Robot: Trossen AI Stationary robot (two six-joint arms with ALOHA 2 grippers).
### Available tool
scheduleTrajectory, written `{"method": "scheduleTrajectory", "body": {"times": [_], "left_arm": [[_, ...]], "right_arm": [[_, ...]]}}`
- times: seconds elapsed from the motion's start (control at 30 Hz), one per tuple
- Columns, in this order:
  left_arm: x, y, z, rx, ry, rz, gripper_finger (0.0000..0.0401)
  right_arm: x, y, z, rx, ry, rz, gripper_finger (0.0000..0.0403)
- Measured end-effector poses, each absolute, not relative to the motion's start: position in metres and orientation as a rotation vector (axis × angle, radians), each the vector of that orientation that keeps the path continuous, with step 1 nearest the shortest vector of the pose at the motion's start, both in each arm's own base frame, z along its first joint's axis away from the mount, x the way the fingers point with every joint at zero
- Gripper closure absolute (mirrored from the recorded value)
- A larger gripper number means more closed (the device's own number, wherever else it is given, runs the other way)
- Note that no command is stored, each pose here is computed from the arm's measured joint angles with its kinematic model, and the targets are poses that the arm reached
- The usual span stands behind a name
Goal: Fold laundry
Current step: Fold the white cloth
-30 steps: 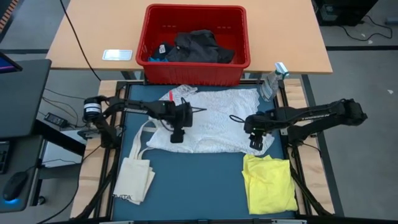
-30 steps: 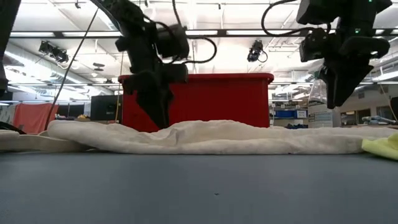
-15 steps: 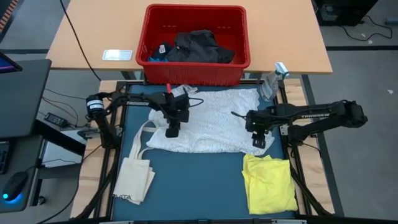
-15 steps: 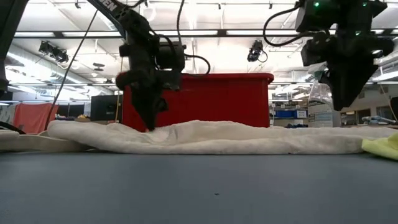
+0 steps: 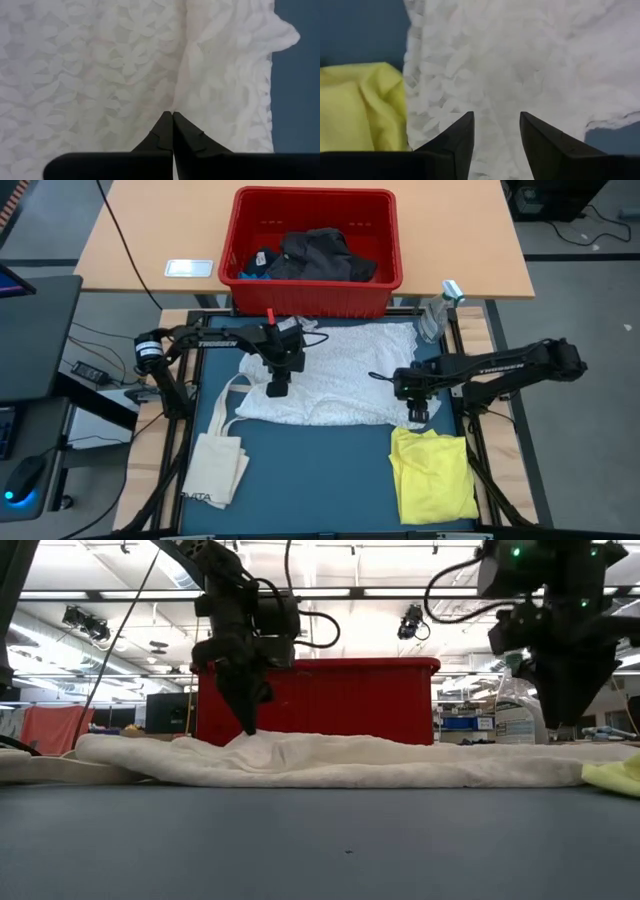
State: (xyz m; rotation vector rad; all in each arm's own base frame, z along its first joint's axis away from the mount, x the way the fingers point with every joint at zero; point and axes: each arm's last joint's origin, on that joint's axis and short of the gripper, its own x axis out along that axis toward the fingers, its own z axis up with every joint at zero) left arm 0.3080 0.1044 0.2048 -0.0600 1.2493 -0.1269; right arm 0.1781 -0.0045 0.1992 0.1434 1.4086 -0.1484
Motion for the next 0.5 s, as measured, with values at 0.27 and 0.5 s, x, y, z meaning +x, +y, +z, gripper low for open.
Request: {"method": "scheduleTrajectory", "body": {"times": [0.27, 0.5], "left_arm": [[0.307, 0.105, 0.204, -0.112, 1.274, -0.051, 0.0401], [0.307, 0.105, 0.204, -0.115, 1.277, -0.039, 0.0401]], "right_arm": [[0.183, -0.004, 0.167, 0.246, 1.546, -0.272, 0.0258], [0.191, -0.008, 0.148, 0.237, 1.669, -0.246, 0.0369]]}}
